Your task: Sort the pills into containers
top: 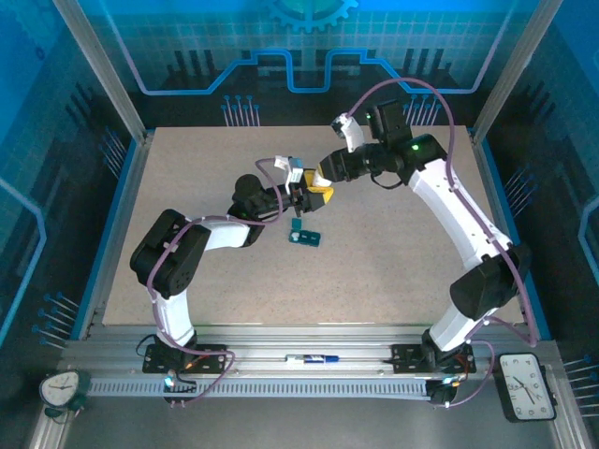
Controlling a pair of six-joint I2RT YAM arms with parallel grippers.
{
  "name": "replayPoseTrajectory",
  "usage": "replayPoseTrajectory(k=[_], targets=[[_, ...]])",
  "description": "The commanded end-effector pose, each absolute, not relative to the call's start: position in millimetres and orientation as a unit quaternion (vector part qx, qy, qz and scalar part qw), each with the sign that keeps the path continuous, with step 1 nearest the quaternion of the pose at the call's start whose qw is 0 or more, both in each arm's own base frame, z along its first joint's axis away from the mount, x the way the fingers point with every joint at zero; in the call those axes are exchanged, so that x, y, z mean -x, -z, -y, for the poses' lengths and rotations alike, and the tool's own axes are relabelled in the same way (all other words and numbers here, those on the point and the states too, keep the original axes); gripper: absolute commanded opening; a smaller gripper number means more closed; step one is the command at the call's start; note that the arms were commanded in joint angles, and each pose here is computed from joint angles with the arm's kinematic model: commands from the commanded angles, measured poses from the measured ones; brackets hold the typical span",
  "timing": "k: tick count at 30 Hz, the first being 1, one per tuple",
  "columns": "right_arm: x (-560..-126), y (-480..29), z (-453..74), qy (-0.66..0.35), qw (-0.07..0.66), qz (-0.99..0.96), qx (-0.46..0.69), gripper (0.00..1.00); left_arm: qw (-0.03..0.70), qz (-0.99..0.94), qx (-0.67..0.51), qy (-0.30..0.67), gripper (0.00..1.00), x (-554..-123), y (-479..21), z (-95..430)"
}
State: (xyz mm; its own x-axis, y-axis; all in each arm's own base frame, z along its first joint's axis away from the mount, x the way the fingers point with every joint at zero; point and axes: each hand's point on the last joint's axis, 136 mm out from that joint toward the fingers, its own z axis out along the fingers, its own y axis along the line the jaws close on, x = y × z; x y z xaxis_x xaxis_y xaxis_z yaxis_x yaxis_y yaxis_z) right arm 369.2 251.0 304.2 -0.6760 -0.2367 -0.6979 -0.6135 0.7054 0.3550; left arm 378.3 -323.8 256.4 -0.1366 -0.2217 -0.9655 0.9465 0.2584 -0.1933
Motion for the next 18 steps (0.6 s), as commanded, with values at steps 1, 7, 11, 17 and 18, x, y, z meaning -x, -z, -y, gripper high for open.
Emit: replayPoseTrajectory(k=[1, 7, 11, 17, 18], targets=[[-360, -280, -253, -0.265, 0.302, -0.896, 0.189, 0.40, 0.620, -0.506, -0.333, 0.499, 0.00, -377, -295, 321], [-352, -255, -265, -0.214, 0.330, -0.914, 0.100, 0.42, 0.637, -0.508, -0.320, 0.484, 0.00, -385, -296, 318], [-351, -251, -276, -0.221, 0.340, -0.911, 0.078, 0.43, 0.640, -0.509, -0.317, 0.481, 0.00, -387, -296, 317], [-355, -265, -276, -0.234, 0.346, -0.905, 0.076, 0.45, 0.641, -0.509, -0.317, 0.479, 0.00, -388, -295, 317], [-356, -268, -275, -0.238, 0.347, -0.904, 0.074, 0.46, 0.641, -0.509, -0.317, 0.479, 0.00, -388, -295, 318]])
